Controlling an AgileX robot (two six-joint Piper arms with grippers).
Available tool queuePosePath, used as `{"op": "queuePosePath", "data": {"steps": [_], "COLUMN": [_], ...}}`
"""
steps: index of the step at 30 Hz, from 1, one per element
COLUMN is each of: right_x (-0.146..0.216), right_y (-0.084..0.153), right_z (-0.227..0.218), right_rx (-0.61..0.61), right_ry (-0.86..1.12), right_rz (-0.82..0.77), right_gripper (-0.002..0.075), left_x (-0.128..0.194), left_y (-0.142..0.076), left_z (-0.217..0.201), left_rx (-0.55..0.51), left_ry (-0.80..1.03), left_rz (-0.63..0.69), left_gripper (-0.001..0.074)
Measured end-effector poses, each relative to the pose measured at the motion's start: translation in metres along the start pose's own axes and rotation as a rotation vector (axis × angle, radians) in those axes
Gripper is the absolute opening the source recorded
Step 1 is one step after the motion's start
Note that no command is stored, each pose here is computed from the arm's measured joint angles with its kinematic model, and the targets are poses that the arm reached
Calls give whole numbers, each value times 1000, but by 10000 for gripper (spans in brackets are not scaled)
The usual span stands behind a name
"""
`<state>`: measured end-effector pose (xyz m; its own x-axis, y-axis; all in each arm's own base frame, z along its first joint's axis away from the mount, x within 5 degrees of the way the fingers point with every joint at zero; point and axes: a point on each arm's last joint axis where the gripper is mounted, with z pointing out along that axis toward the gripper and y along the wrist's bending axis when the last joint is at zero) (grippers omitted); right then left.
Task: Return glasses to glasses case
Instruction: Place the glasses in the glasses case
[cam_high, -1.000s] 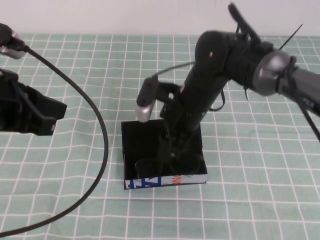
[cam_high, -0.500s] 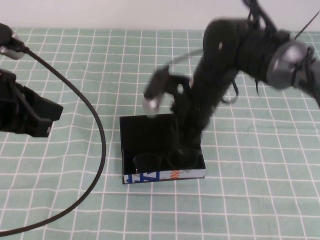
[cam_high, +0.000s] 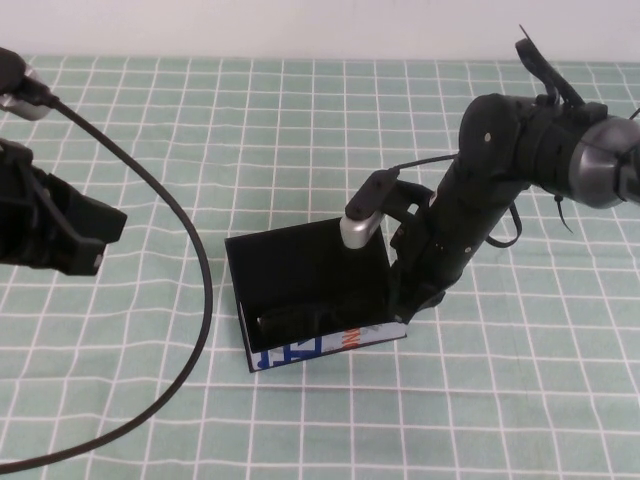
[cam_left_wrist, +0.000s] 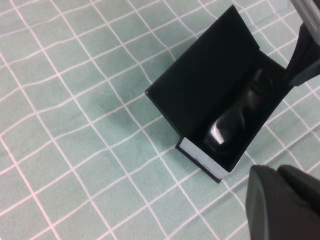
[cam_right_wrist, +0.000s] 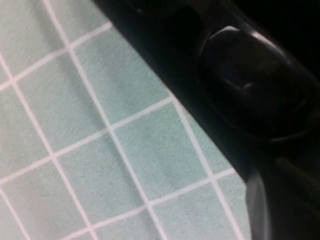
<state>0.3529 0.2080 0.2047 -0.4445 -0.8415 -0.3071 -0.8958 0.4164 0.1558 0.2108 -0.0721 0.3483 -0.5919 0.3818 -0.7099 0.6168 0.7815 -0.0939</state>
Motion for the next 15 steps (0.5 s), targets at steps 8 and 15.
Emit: {"op": "queuePosePath", "data": {"steps": [8, 15], "right_x": [-2, 16], "right_y": [-6, -36], "right_z": [-13, -22], "right_rx": [57, 103], "right_ry": [-64, -78], "right_rz": [24, 150], "right_gripper": [-11, -11], "left_x": [-1, 6], "left_y": [-1, -2], "left_z": [0, 6], "left_rx": [16, 34], "left_ry": [-12, 3], "left_rz": [-16, -38], "left_gripper": [-6, -6]}}
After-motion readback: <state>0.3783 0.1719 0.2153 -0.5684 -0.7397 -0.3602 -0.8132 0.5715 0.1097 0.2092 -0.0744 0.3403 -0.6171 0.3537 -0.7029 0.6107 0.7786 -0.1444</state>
